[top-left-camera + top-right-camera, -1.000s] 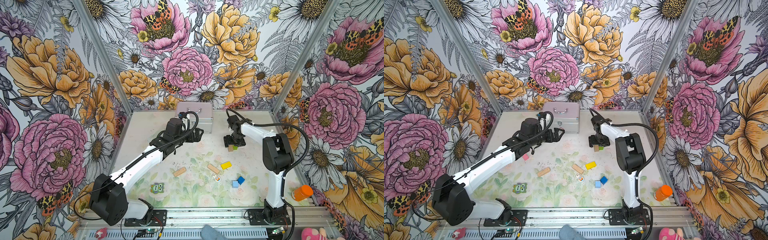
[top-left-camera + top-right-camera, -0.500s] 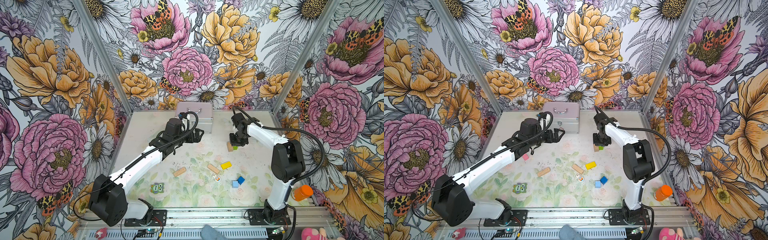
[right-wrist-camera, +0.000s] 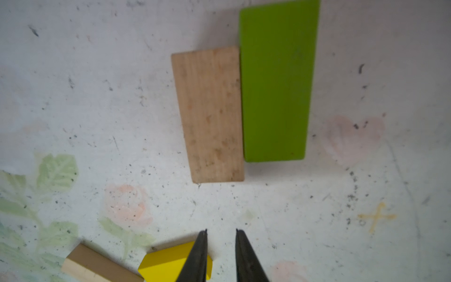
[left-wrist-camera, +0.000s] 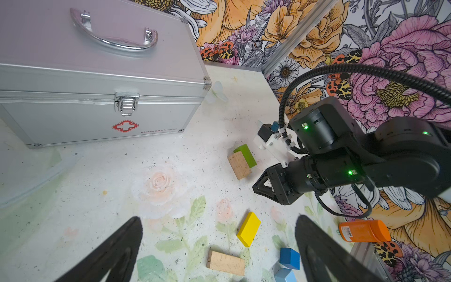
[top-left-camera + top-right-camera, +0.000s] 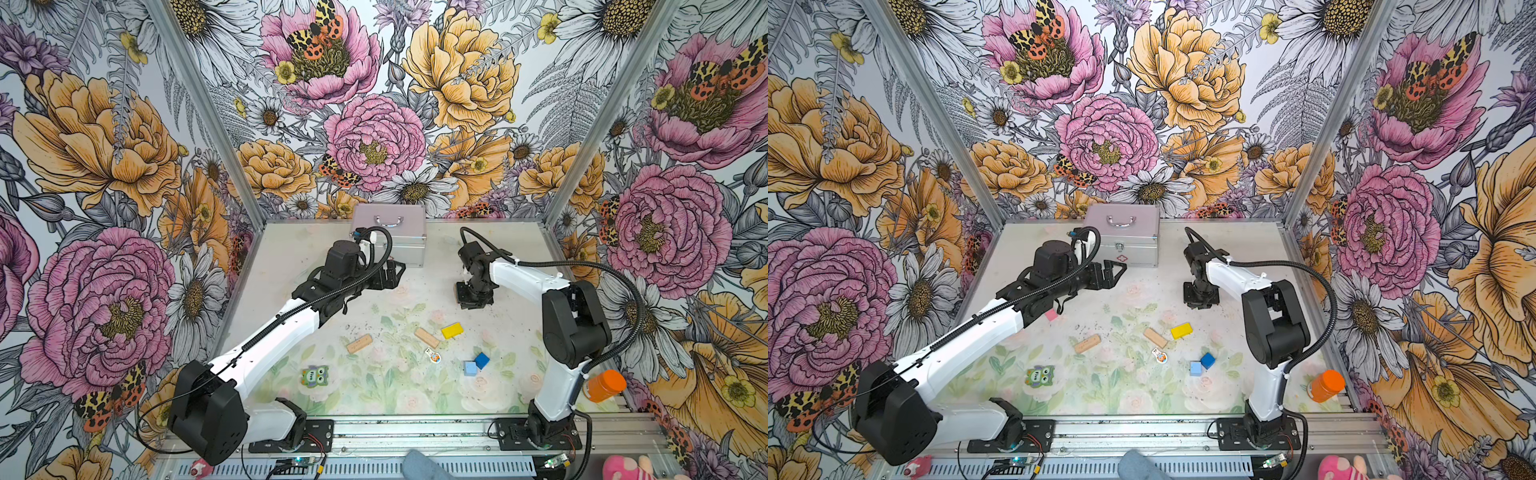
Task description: Build the wood block tower
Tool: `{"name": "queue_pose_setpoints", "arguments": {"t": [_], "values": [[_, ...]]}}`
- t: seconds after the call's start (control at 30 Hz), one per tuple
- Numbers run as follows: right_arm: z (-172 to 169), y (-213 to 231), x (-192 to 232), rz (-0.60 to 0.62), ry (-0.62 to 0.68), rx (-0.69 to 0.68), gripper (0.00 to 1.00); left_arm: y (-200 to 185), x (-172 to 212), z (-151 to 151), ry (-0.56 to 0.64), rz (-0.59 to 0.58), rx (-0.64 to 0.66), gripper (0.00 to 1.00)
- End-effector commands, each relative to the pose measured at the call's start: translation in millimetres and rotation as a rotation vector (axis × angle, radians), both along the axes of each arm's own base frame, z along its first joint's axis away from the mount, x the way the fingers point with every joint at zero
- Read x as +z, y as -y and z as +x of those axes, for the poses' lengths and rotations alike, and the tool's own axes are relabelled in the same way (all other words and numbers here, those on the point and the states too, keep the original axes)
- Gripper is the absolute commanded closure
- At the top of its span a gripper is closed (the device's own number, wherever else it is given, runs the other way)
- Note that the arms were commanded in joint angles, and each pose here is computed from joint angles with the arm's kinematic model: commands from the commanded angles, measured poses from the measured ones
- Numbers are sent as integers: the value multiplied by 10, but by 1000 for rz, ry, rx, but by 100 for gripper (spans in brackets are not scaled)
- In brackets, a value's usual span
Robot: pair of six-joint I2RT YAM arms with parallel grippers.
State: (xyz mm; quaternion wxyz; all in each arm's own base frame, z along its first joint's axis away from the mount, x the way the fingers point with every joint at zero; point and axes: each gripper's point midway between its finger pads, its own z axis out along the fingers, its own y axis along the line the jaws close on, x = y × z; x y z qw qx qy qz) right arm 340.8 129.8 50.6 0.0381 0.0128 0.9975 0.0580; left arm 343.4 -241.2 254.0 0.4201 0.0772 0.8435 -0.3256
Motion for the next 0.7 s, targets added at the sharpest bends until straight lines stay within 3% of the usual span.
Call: {"name": "queue_pose_setpoints", "arguments": {"t": [0.0,0.67], "values": [[174,-113,51,29,46,1,77,-79,48,-18,16,3,21,1],[364,-193,-42,36,45,31,77,-149,87,-43,17,19,41,1]]}}
